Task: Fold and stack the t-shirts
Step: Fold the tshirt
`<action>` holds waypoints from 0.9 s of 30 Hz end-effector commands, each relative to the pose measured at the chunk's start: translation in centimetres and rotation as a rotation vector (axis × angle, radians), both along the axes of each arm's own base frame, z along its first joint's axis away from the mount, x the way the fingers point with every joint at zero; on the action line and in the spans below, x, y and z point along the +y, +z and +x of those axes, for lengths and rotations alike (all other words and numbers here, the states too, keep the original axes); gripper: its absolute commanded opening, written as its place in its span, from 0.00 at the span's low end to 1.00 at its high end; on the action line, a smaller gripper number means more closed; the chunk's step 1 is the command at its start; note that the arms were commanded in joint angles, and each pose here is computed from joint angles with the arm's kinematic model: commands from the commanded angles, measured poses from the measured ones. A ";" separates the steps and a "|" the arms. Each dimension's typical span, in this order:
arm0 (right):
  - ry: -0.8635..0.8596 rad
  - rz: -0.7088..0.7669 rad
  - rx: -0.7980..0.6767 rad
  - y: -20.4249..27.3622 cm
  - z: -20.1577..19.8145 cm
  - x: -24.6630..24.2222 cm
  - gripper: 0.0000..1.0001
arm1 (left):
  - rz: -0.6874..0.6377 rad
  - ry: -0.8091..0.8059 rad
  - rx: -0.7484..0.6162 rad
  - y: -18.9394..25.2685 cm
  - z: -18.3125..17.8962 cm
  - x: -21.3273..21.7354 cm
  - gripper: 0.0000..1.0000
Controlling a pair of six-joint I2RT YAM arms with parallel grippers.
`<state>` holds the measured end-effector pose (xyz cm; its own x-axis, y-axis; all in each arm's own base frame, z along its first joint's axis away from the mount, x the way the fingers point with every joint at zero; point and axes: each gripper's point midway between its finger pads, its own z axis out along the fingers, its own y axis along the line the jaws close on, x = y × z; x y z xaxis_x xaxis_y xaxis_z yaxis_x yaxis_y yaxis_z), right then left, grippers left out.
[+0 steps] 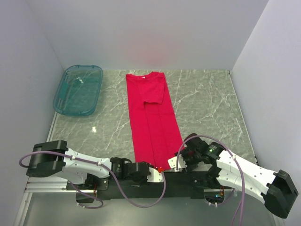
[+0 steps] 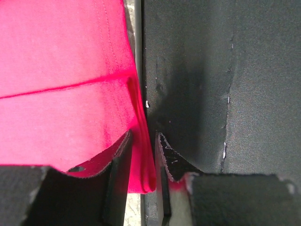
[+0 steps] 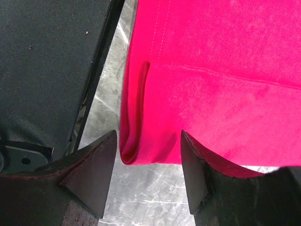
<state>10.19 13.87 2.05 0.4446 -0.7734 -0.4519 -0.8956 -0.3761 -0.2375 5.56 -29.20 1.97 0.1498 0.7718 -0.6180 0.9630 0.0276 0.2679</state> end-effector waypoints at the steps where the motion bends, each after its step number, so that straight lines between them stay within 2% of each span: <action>1: 0.001 0.024 -0.002 0.2 0.2 0.6 0.63 | 0.106 0.282 -0.312 0.8 9.2 4.6 0.26; 8: 0.001 0.021 0.001 0.2 0.4 0.7 0.63 | 0.121 0.284 -0.287 0.3 9.2 4.6 0.21; 14: 0.002 0.018 0.001 0.1 0.3 0.6 0.63 | 0.081 0.310 -0.302 1.3 9.6 4.5 0.31; 20: 0.001 0.015 0.002 0.1 0.3 0.6 0.63 | 0.011 0.322 -0.291 2.9 9.7 4.2 0.35; 27: -0.001 0.012 -0.001 0.1 0.4 0.6 0.63 | 0.035 0.322 -0.284 2.4 9.8 4.3 0.34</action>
